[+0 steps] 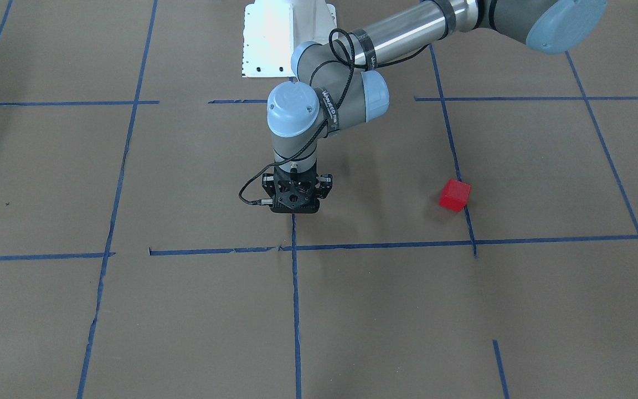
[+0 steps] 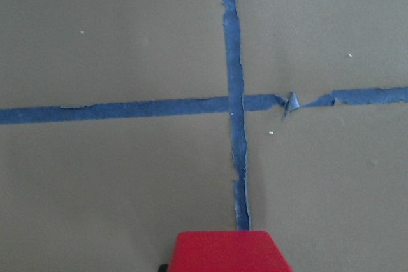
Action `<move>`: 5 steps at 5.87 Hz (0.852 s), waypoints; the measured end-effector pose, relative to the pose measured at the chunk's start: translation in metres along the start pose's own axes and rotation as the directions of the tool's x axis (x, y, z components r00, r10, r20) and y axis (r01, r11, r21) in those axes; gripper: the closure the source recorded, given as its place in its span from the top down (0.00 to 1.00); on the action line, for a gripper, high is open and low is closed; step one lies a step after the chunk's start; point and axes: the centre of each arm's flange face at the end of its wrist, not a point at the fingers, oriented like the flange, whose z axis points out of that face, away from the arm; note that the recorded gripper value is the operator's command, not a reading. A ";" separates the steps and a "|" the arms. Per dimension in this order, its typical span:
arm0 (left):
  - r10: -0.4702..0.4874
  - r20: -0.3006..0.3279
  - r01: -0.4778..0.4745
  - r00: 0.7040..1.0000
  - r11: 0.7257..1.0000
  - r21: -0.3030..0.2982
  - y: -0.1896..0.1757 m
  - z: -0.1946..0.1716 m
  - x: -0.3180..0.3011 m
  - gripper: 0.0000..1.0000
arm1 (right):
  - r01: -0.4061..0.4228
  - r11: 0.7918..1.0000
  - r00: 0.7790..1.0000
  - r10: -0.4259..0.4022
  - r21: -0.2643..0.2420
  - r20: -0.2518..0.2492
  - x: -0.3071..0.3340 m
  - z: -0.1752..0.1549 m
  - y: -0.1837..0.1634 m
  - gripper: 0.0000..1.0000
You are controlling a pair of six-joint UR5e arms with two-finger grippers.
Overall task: Form red blocks into L shape at center
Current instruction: 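Lower the cube just beyond the center cube, farther from the robot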
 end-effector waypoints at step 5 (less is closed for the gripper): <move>-0.052 0.007 0.052 0.999 0.998 -0.018 0.013 0.010 0.003 0.17 | -0.003 1.000 1.000 0.003 -0.002 0.002 0.001 0.001 0.001 1.00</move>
